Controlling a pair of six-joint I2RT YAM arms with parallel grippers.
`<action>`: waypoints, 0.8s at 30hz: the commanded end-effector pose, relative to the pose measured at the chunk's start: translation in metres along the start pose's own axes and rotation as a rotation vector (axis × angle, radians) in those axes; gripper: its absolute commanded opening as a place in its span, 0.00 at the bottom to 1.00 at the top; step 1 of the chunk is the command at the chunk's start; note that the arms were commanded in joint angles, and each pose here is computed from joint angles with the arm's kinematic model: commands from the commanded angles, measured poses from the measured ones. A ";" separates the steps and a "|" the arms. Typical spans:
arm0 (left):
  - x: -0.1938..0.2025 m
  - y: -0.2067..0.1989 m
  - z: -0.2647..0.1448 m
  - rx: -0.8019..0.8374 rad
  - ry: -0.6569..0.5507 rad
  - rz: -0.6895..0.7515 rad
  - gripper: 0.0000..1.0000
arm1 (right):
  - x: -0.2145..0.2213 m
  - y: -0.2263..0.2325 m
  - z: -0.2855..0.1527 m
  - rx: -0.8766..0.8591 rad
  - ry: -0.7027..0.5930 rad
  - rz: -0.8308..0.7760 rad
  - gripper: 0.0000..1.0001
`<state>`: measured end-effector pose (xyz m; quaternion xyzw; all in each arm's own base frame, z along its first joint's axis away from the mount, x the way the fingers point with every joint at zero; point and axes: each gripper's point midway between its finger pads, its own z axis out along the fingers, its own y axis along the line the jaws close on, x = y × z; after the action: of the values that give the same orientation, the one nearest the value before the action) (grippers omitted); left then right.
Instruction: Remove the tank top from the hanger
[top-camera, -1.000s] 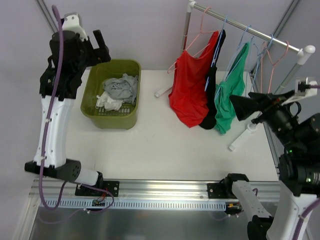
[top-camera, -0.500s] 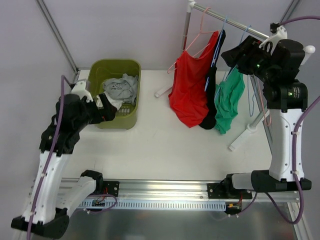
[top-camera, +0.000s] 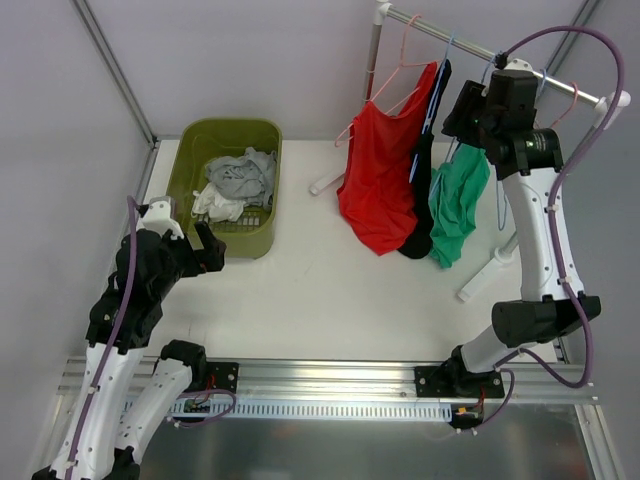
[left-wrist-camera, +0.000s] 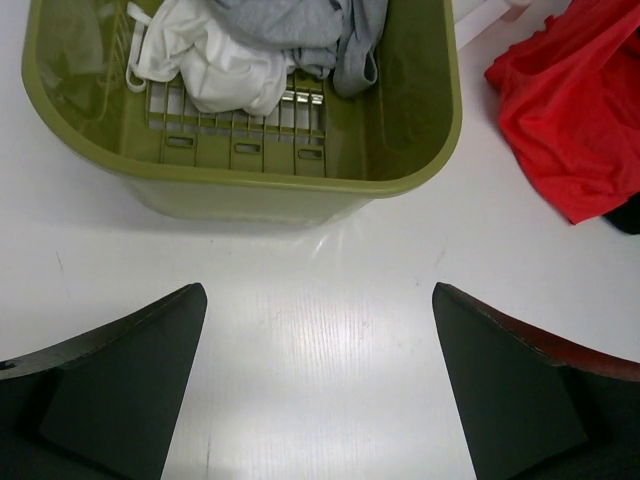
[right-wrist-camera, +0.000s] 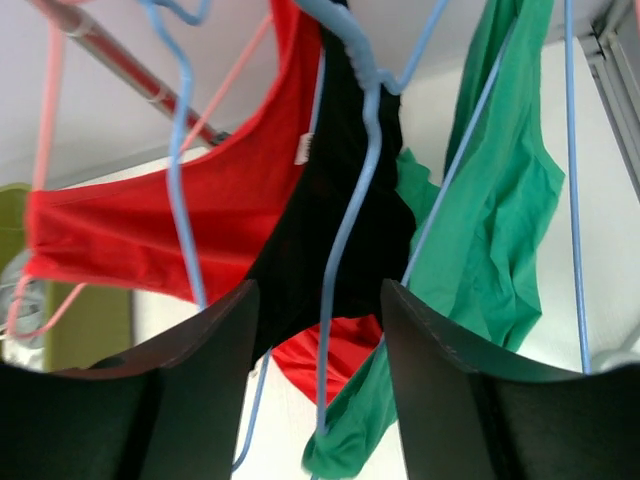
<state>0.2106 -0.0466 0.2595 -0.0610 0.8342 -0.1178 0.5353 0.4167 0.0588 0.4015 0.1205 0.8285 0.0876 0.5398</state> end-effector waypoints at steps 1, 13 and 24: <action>-0.002 -0.004 0.004 0.028 -0.016 0.026 0.99 | -0.012 -0.015 0.004 0.100 -0.058 -0.019 0.55; 0.009 -0.011 0.013 0.069 0.048 0.031 0.99 | -0.014 -0.011 0.008 0.110 -0.098 0.018 0.08; 0.009 -0.011 0.015 0.064 0.055 0.032 0.99 | -0.037 -0.003 -0.021 0.064 -0.182 0.072 0.00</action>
<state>0.2151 -0.0568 0.2429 -0.0423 0.8509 -0.1310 0.5070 0.4263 0.0476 0.3865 0.1594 0.8243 0.0445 0.5414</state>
